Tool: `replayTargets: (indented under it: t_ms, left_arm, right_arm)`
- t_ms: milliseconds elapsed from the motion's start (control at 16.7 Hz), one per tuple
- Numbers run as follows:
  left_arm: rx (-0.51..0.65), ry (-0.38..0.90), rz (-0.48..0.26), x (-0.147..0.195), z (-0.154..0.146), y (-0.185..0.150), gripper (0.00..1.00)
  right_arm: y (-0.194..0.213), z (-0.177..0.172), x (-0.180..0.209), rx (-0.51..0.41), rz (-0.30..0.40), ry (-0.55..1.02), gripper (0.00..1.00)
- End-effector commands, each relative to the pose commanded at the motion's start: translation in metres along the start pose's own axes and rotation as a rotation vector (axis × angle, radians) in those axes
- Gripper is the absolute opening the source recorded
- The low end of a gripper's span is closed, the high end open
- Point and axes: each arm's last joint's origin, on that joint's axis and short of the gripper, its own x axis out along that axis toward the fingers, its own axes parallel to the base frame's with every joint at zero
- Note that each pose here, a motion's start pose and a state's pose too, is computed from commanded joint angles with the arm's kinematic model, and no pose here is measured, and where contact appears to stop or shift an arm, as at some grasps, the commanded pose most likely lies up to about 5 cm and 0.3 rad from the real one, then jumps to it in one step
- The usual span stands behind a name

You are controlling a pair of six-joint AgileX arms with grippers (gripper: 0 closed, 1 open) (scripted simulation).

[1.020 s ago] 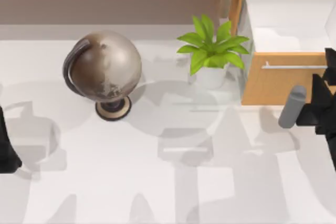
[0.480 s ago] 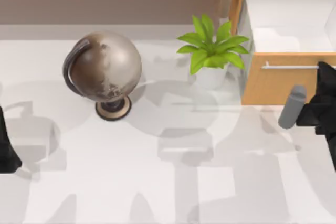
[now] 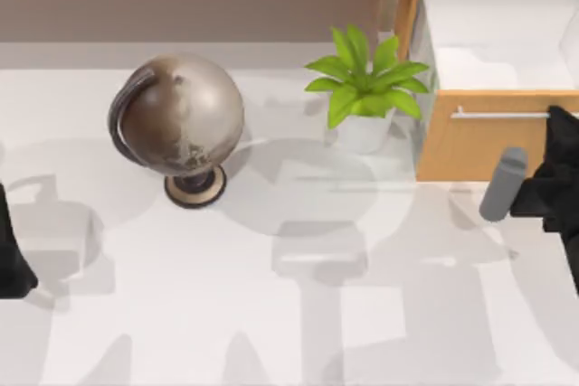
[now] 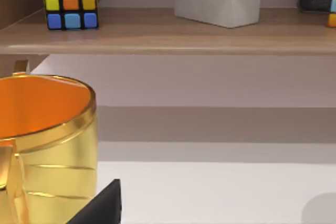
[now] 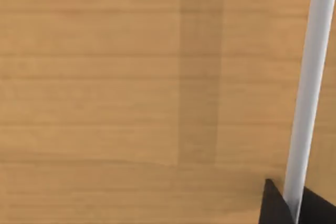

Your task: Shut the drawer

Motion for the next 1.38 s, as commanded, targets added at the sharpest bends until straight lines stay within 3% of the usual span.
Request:
replayTargets:
  t_ms: [600,1020,1380]
  left_arm:
    - [0.000,0.000,0.000,0.000,0.000,0.000,1.00]
    - [0.000,0.000,0.000,0.000,0.000,0.000,1.00]
    - [0.000,0.000,0.000,0.000,0.000,0.000,1.00]
  right_arm:
    - [0.000,0.000,0.059,0.000,0.002,0.000,0.00]
    - [-0.001,0.001,0.065,0.003,-0.003,-0.004,0.00]
    - [0.000,0.002,0.101,0.000,0.003,-0.004,0.00]
